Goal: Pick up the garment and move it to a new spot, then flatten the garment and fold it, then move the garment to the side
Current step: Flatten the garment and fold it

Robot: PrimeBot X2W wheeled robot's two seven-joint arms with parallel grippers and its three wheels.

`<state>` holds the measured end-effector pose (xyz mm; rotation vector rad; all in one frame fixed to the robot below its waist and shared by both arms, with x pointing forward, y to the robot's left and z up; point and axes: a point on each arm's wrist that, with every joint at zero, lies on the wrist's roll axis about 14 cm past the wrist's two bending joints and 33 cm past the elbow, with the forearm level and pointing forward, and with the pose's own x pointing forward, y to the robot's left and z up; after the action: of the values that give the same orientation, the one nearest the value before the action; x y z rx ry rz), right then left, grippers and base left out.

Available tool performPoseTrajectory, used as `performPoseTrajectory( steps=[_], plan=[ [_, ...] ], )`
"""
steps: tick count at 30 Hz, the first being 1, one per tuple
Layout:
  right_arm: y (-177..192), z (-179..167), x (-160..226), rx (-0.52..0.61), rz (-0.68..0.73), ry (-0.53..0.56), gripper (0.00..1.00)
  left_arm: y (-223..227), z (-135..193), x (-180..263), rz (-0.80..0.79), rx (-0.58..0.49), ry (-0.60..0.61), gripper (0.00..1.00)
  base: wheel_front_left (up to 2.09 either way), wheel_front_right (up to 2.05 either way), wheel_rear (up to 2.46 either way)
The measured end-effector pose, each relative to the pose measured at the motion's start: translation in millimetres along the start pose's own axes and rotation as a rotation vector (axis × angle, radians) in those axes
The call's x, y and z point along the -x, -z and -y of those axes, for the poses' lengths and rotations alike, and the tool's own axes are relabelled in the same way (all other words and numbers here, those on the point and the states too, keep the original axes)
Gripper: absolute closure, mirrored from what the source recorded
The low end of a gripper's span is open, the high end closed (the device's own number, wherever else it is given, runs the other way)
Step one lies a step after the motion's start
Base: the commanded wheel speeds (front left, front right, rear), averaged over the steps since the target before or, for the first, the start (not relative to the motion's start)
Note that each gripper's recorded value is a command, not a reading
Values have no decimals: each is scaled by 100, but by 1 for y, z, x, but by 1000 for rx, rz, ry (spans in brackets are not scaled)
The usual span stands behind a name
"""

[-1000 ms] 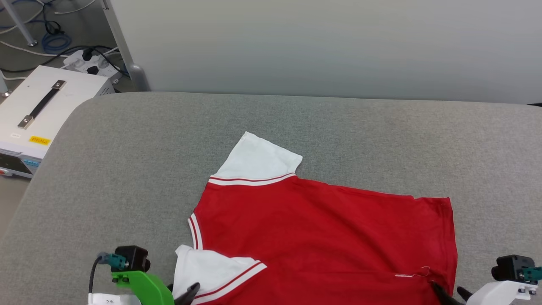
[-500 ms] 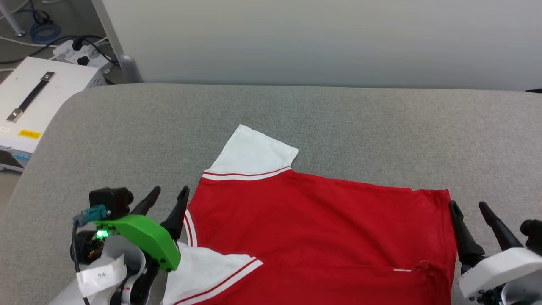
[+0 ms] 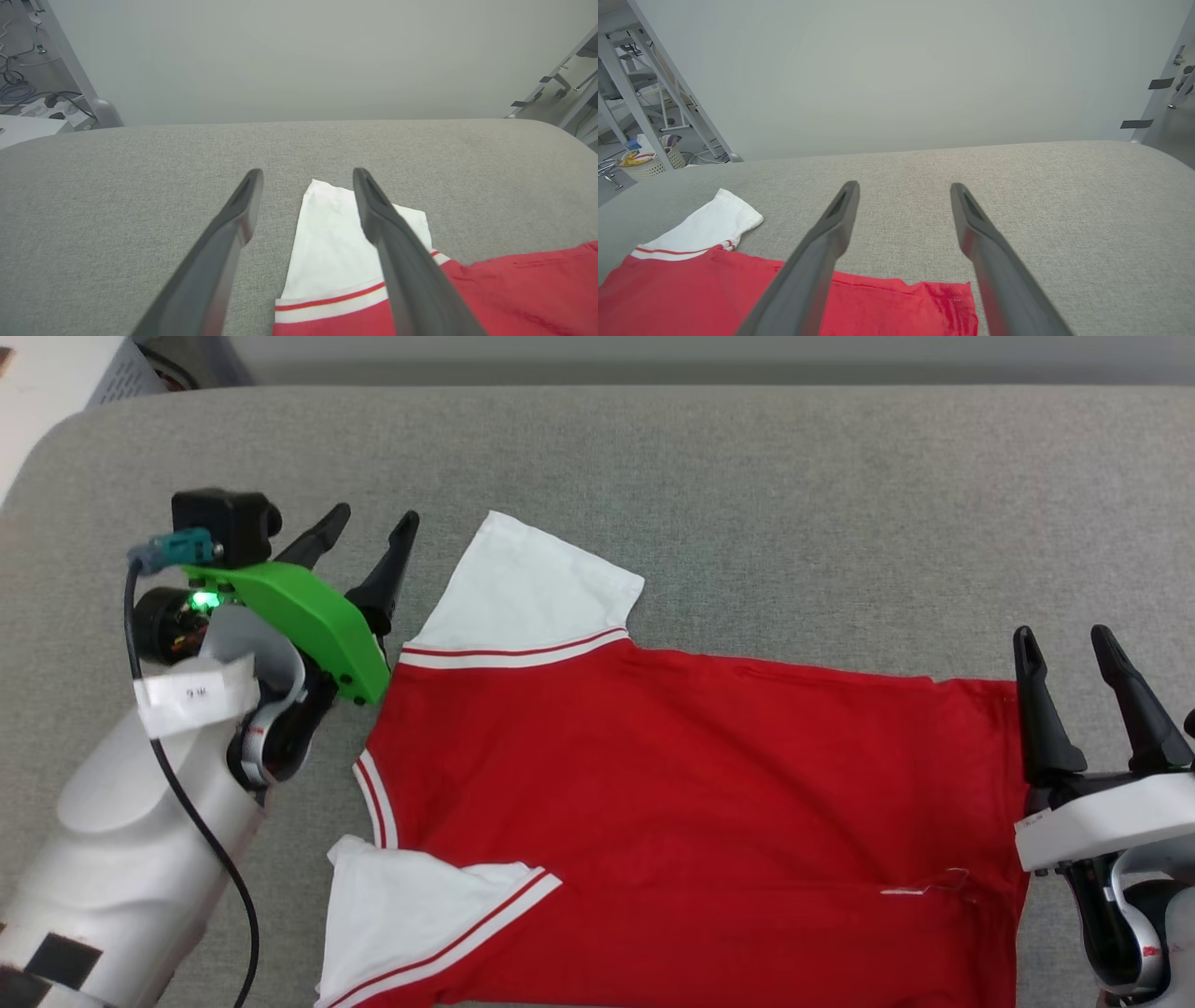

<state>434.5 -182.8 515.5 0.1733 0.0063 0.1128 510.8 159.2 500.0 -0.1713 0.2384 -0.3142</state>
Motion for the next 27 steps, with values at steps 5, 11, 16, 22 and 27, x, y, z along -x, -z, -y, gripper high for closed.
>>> performPoseTrajectory(
  steps=[5, 11, 16, 22, 27],
  plan=[
    [15, 10, -9, 11, -33, 25, 0, 21, -4, -37, -170, -3, 50, 0, 0, 0, 0],
    [23, 27, -7, 12, -47, 75, 0, 51, -1, -68, -432, -9, 96, 0, 0, 0, 0],
    [37, 42, -1, 0, -80, 125, 0, 75, 2, -83, -603, 10, 122, 0, 0, 0, 0],
    [50, 53, 1, -20, -105, 164, 0, 113, -5, -91, -781, 5, 115, 0, 0, 0, 0],
    [56, 62, 5, -20, -120, 192, 0, 125, -8, -98, -872, 11, 111, 0, 0, 0, 0]
  ],
)
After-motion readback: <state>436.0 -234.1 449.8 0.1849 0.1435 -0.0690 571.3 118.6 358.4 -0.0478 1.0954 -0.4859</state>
